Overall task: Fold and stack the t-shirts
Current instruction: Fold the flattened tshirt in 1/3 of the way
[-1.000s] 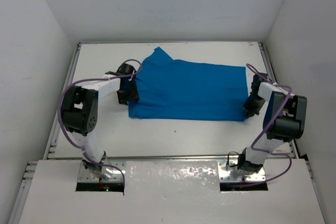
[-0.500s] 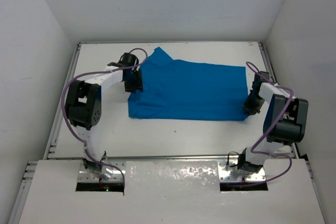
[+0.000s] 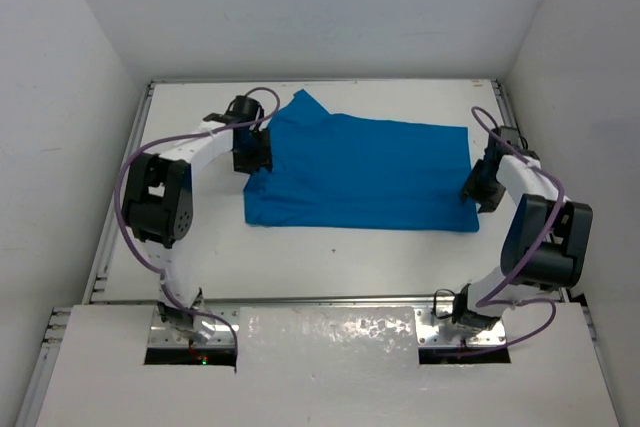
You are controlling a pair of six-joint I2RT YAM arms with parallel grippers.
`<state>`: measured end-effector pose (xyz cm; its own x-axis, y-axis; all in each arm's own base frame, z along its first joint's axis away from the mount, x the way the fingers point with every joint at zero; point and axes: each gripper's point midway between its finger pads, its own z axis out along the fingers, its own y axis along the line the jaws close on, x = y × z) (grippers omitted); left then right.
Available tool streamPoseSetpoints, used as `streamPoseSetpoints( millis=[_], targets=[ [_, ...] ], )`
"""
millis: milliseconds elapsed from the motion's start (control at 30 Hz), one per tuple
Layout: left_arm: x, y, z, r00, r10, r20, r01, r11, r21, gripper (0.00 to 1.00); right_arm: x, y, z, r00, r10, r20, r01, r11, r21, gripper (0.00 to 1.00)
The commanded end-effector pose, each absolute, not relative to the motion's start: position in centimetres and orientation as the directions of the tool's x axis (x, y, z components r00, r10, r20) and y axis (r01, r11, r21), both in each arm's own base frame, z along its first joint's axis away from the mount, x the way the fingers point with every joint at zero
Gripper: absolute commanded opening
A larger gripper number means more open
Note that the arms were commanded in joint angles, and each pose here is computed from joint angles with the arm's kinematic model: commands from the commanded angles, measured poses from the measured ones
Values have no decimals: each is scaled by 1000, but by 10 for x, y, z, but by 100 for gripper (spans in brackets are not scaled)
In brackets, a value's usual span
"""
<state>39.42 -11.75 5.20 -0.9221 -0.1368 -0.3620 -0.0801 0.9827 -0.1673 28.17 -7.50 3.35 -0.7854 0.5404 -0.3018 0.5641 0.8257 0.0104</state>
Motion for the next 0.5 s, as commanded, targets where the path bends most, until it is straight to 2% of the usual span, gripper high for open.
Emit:
streamPoseSetpoints(
  millis=[0, 100, 233, 367, 467],
  targets=[
    [385, -102, 73, -905, -160, -394, -118, 985, -128, 51, 287, -71, 46, -778, 545, -313, 565, 824, 31, 48],
    [377, -93, 63, -902, -178, -393, -143, 983, -116, 55, 288, -68, 40, -786, 540, -299, 555, 831, 42, 49],
    [380, -97, 51, -901, -180, -395, -134, 981, -142, 55, 303, -64, 32, -795, 534, -286, 535, 841, 83, 47],
    [373, -96, 25, -927, -184, -327, -151, 981, -125, 54, 299, -65, 21, -804, 545, -239, 549, 834, 54, 46],
    [374, -94, 31, -910, -201, -364, -163, 978, -133, 54, 295, -69, 23, -808, 528, -261, 538, 842, 36, 47]
  ],
)
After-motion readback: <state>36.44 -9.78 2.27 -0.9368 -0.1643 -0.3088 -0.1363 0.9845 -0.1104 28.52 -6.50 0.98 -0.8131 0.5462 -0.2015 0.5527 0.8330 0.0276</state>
